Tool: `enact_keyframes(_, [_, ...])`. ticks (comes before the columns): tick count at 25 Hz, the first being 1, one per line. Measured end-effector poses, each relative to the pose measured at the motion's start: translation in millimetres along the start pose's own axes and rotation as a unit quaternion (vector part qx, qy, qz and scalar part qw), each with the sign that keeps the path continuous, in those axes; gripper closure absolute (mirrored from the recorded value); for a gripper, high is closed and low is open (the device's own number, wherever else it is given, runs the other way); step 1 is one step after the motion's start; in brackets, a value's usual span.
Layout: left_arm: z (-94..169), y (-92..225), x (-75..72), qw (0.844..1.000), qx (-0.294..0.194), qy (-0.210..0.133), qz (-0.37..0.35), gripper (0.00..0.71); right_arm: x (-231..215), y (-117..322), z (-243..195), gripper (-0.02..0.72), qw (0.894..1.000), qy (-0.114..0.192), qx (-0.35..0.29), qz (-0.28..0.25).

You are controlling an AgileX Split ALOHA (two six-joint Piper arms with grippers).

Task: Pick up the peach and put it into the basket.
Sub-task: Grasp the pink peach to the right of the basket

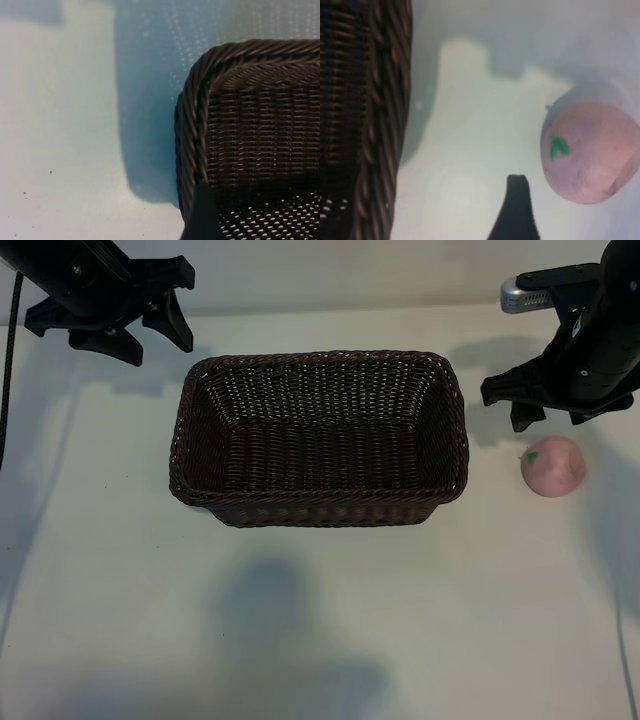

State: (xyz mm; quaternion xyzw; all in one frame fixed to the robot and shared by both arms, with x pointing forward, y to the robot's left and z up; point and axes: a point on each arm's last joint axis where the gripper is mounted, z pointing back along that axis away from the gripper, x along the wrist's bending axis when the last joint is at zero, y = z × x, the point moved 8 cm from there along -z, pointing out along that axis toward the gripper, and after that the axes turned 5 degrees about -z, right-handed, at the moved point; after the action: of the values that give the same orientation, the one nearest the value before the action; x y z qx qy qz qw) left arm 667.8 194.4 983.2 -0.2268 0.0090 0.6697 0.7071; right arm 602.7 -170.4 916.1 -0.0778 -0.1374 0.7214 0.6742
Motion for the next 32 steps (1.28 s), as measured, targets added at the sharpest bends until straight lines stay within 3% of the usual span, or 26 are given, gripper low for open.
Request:
enact_keyframes(14, [1, -1, 0.0, 1.000, -0.001, -0.001, -0.001, 0.173, -3, 7, -24, 0.133, 1.000, 0.007, 0.011, -0.027])
enact_keyframes(20, [1, -1, 0.0, 1.000, -0.001, -0.001, -0.001, 0.173, -14, 7, -30, 0.133, 0.999, 0.039, 0.008, -0.029])
enact_keyframes(32, [1, -1, 0.0, 1.000, -0.001, -0.001, -0.001, 0.173, -16, 13, -55, 0.170, 0.998, 0.047, 0.030, -0.030])
